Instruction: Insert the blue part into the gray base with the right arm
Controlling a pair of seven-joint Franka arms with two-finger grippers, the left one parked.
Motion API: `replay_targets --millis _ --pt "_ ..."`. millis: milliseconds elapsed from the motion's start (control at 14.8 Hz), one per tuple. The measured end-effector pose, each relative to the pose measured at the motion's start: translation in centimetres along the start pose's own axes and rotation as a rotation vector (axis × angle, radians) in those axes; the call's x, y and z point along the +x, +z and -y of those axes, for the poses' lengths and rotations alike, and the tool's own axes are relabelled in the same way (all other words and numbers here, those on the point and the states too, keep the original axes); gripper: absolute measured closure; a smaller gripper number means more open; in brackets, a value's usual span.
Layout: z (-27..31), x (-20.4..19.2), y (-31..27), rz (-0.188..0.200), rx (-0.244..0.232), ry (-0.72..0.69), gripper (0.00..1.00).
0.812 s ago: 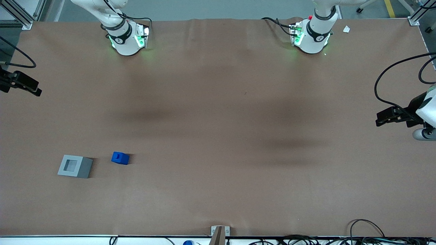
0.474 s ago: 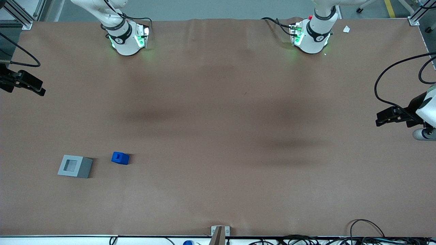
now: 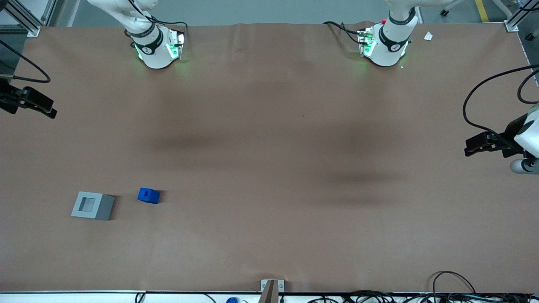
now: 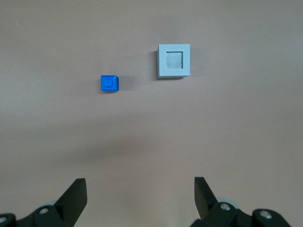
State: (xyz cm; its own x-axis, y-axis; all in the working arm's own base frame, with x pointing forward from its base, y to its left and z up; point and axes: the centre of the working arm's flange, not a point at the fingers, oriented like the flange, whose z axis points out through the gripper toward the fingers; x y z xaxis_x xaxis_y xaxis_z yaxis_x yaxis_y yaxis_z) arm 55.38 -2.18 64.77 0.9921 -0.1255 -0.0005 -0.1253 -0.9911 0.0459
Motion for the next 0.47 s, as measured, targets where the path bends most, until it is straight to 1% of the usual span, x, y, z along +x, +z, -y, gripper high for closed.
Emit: replay_targets --millis 203,474 --pt "-0.87 -0.25 0.3 0.03 -0.003 0.015 0.0" --pt "-0.78 -0.5 0.5 0.052 -0.004 0.013 0.0"
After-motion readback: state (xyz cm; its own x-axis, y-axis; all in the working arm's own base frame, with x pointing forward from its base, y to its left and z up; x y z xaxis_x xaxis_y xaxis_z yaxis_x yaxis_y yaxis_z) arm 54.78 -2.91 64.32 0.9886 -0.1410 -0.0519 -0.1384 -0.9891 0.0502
